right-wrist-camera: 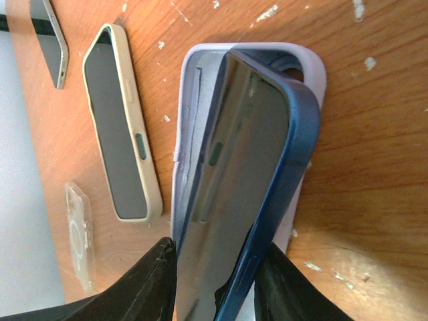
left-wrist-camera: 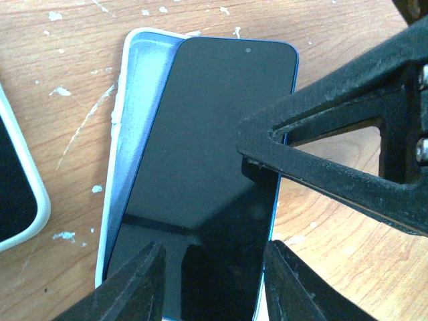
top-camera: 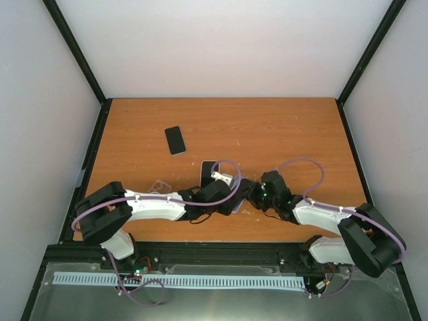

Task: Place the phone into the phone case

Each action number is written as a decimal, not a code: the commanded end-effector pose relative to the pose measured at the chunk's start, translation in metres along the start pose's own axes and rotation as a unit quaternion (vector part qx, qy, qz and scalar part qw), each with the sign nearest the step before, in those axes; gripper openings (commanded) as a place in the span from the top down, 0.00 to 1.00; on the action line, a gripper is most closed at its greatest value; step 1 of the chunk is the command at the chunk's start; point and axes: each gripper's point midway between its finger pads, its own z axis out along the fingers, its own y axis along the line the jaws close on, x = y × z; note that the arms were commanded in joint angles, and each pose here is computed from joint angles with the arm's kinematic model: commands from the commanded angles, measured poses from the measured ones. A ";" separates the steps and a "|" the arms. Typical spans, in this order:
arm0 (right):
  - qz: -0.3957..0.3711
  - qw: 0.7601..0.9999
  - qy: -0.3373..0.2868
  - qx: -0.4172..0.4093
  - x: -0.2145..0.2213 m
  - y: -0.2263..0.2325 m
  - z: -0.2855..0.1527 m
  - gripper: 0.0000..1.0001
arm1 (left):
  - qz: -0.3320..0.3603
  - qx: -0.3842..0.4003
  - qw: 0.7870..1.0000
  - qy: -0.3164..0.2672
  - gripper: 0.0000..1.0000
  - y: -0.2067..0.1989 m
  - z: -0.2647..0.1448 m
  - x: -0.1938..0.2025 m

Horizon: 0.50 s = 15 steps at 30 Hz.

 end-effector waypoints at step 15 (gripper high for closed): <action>-0.059 0.997 -0.024 0.047 -0.016 -0.012 0.000 0.78 | -0.063 0.030 0.998 -0.008 0.46 0.028 0.007 -0.019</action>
